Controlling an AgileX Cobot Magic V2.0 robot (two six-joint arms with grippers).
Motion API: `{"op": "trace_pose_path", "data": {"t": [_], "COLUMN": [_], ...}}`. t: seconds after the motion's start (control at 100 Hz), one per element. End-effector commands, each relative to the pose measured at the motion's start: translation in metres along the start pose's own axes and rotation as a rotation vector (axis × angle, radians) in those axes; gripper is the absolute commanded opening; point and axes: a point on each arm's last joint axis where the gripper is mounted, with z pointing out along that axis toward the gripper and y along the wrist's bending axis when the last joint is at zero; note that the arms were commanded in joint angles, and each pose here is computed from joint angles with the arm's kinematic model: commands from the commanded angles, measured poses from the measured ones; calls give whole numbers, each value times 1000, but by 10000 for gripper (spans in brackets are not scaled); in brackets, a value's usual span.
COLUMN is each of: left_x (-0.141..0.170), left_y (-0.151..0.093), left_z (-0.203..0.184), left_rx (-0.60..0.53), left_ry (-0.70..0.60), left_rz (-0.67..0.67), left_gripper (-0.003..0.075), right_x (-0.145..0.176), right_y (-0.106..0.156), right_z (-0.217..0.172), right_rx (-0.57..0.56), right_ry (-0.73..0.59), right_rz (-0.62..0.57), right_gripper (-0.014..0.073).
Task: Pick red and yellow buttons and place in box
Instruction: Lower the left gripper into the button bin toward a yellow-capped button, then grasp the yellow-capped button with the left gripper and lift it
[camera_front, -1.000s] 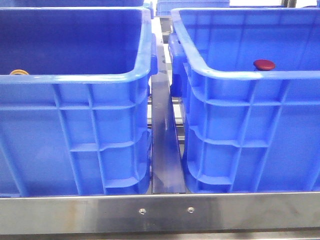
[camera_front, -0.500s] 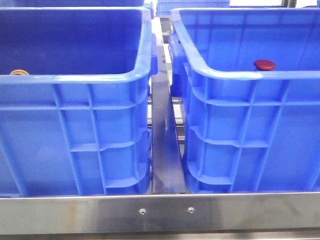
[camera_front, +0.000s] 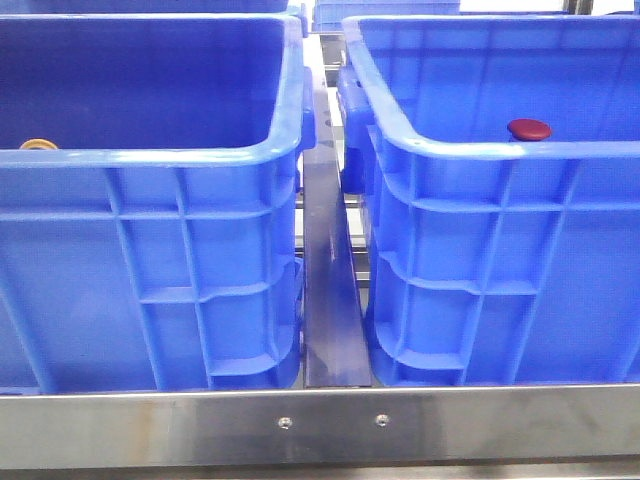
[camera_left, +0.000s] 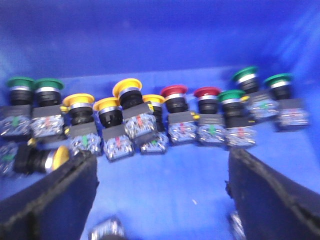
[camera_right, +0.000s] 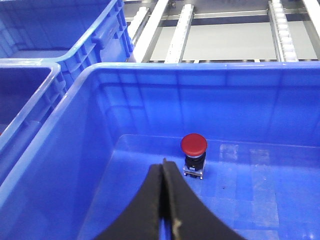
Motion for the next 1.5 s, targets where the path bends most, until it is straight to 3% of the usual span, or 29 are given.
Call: {"op": "trace_pose_path", "data": {"t": [0.0,0.23,0.44,1.01,1.49], "left_x": [-27,-43,-50,-51,-24], "left_y": [-2,-1,-1,17,20], "left_z": [15,76,108,120,156], "left_rx": [1,-8,-12,-55,-55], "left_ry": [-74,37,98,109,257], "left_rz": [-5,-8,-9,-66,-97], "left_gripper": [513,513,514,514,513], "right_x": [-11,-11,-11,-11,-10], "right_y": [-2,-2,-1,-1,-1], "right_z": [-3,-3,-3,-3,-3], "right_rx": [29,28,22,22,17], "right_ry": [-54,-53,-48,-48,-44], "right_rz": [-2,-2,-2,-2,-2], "right_gripper": [-67,-67,-67,-67,-67]}}
